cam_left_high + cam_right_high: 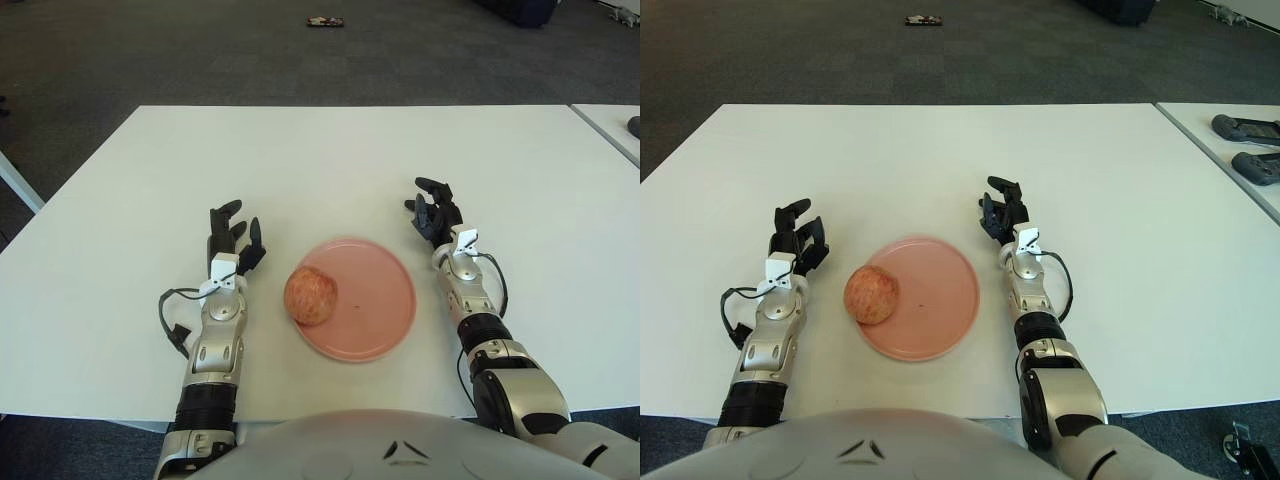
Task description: Put the apple into the plate.
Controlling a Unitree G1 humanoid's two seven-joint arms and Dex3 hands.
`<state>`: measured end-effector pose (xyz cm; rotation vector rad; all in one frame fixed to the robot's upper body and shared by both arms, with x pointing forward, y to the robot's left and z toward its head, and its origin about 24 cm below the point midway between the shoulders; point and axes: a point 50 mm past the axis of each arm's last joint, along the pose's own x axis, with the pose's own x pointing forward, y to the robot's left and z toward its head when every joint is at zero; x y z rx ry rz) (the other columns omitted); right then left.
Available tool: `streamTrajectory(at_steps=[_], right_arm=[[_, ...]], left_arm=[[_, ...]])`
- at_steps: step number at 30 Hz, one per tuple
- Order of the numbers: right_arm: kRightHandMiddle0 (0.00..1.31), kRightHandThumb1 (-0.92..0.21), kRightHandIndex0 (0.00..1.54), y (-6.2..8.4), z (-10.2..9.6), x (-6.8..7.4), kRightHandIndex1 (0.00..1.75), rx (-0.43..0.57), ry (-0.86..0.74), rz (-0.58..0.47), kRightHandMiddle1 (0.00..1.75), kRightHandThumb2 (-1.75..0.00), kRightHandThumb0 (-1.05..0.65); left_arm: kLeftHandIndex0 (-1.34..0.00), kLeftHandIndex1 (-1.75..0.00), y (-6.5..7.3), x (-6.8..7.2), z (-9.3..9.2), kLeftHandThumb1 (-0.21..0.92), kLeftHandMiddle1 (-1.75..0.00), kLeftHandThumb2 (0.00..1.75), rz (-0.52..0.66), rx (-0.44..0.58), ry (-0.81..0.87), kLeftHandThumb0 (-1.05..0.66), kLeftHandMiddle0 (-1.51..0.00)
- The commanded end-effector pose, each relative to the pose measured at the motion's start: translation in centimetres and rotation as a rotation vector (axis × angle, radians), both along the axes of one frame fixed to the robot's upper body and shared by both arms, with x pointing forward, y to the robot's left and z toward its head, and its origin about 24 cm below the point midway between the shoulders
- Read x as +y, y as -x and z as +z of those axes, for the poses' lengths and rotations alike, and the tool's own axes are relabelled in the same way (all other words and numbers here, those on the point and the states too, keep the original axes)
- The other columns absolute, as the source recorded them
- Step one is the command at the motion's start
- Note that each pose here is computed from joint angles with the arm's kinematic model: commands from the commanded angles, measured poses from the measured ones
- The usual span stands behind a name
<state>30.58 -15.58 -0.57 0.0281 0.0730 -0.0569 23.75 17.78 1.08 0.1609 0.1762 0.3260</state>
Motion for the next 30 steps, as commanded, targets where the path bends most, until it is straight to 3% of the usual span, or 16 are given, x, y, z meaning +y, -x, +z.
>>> streamTrajectory(at_steps=[1, 14, 30], right_arm=[[0.00, -0.92, 0.19, 0.70, -1.44, -0.37, 0.96, 0.071, -0.011, -0.017, 1.04, -0.76, -0.66], [0.00, -0.92, 0.21, 0.79, -1.28, -0.61, 0.94, 0.040, -0.043, -0.028, 1.16, -0.77, -0.67], [0.00, -0.92, 0.23, 1.67, -1.20, -0.58, 0.92, 0.007, -0.046, -0.028, 1.12, -0.75, -0.64]], left_arm=[[0.00, -0.97, 0.17, 0.39, -0.43, 0.92, -0.65, 0.75, 0.012, 0.027, -0.007, -0.77, -0.28], [0.00, -0.96, 0.28, 0.41, -0.35, 0.92, -0.63, 0.75, 0.005, 0.017, -0.004, -0.77, -0.26], [0.00, -0.95, 0.26, 0.44, -0.43, 0.92, -0.62, 0.75, 0.014, 0.032, -0.004, -0.76, -0.26]])
